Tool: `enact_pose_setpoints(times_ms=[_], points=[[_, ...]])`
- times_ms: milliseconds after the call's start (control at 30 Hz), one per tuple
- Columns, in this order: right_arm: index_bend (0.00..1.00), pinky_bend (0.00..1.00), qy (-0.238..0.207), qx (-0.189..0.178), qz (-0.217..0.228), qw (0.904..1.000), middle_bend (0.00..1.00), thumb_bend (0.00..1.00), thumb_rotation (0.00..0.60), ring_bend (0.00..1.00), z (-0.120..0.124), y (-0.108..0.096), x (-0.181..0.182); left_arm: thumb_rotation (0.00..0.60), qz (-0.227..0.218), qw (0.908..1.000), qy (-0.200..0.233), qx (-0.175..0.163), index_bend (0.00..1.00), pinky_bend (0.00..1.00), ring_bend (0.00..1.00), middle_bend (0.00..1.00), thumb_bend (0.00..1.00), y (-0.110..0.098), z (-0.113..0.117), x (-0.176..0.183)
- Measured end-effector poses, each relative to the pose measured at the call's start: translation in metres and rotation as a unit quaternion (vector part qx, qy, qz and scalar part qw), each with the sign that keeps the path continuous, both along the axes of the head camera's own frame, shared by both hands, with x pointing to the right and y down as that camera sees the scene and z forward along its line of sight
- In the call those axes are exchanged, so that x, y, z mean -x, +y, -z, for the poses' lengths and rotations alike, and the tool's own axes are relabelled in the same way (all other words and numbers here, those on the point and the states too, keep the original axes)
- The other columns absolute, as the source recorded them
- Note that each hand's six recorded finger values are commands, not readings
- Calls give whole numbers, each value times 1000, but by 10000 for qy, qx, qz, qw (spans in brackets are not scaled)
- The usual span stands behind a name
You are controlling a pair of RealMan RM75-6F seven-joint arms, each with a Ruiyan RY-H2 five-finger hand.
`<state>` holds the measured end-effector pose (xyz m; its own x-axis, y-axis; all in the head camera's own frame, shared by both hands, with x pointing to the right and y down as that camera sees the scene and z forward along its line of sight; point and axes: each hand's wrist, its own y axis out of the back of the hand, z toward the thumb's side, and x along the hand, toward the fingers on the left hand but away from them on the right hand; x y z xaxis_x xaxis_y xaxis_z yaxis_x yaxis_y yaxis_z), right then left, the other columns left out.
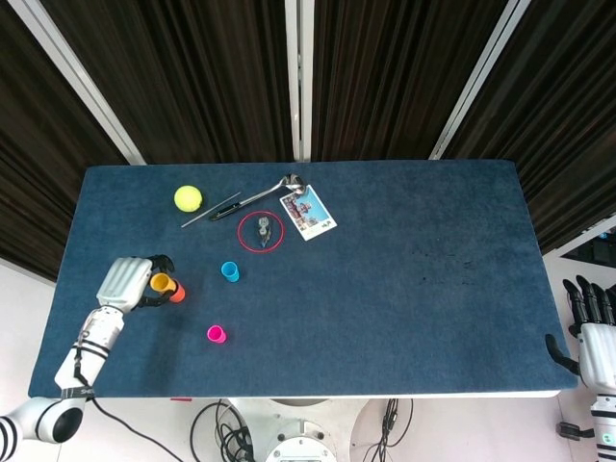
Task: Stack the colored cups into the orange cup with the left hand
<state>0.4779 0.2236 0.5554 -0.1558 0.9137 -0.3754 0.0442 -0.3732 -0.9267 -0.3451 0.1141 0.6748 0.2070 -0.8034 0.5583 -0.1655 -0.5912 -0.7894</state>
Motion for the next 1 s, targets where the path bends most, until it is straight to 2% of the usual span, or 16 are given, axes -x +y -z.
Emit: enact_pose_setpoints(times_ms=[300, 367, 433, 567, 800, 1000], points=[[0, 0, 25, 78, -12, 10000, 0, 281, 600, 0, -3, 1, 0, 600, 86, 9999, -46, 61, 406, 514, 564, 461, 287, 2, -9, 5], [0, 0, 42, 122, -18, 9999, 0, 283, 600, 0, -4, 2, 0, 600, 90, 9999, -31, 73, 378, 500, 526, 433, 285, 3, -11, 4], [0, 0, 44, 134, -28, 9999, 0, 283, 600, 0, -5, 2, 0, 600, 76, 9999, -21, 83, 339, 463, 431, 381, 280, 3, -12, 3], [0, 0, 44, 142, -58, 9999, 0, 283, 600, 0, -6, 2, -2, 600, 58, 10000, 27, 63, 277, 413, 323, 305, 255, 4, -12, 1], [0, 0, 63, 123, -80, 9999, 0, 283, 600, 0, -4, 1, -4, 600, -1, 10000, 70, -54, 271, 404, 310, 297, 238, 2, -7, -4], [0, 0, 50, 113, -67, 9999, 0, 283, 600, 0, -3, -1, -3, 600, -170, 9989, 300, -309, 271, 407, 310, 297, 211, -18, 8, -29]])
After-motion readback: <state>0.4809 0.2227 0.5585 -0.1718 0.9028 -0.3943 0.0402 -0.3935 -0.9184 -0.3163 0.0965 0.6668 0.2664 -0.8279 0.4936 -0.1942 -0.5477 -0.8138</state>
